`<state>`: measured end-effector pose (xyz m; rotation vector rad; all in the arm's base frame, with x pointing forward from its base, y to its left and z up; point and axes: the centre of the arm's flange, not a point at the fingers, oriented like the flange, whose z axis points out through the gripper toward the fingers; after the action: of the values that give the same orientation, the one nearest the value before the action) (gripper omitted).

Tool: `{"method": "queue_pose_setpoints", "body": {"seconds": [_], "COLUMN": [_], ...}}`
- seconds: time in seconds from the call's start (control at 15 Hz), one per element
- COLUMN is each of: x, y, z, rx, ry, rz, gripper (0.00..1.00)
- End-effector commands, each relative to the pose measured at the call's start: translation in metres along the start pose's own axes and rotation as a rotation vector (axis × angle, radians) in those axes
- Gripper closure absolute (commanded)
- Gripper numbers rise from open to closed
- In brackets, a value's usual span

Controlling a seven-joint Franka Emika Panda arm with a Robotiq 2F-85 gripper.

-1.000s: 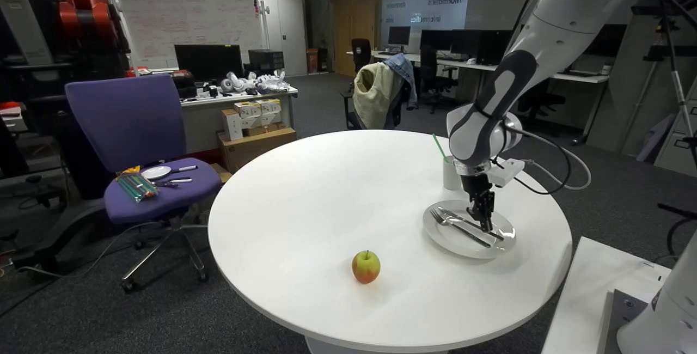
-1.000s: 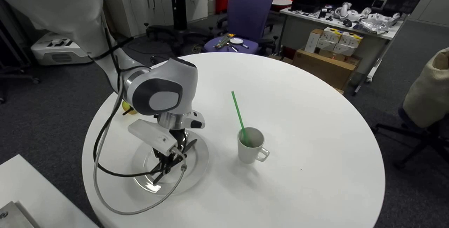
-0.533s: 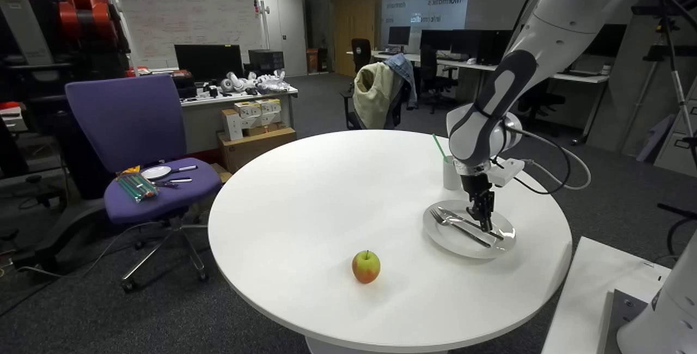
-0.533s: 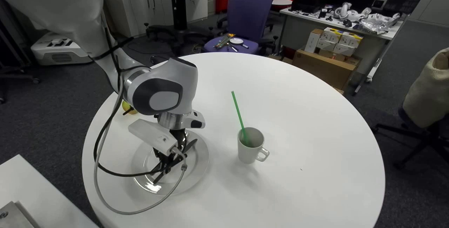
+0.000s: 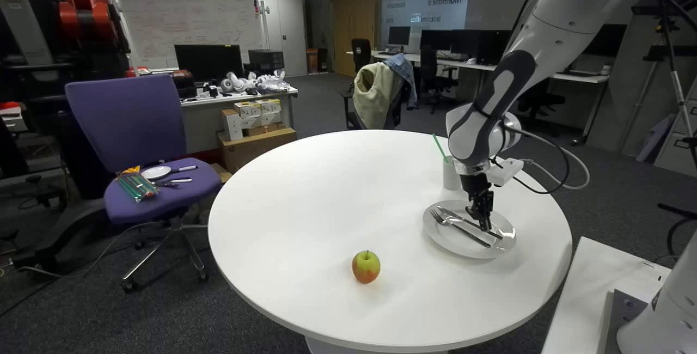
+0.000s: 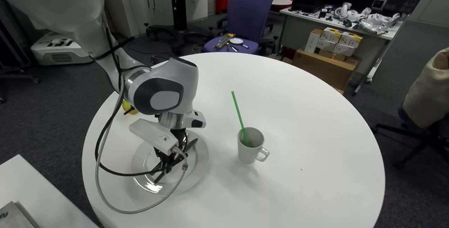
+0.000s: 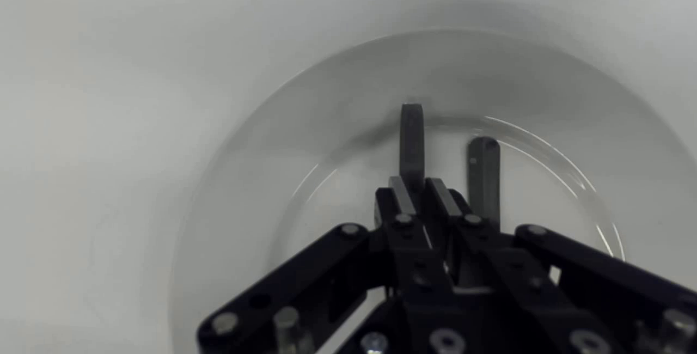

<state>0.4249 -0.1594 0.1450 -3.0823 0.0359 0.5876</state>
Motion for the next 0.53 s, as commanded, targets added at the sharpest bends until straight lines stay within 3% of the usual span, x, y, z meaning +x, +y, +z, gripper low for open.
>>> {"method": "queue_pose_setpoints", "body": {"seconds": [0.0,0.47], "x": [0.0057,0.0107], "y": [0.0007,0.0016], "z": [-0.0026,0.0], "rx": [-0.012,-0.016], "ry": [-0.003,-0.011], "rz": [0.019,0.022], "gripper": [0.97,0.97]}}
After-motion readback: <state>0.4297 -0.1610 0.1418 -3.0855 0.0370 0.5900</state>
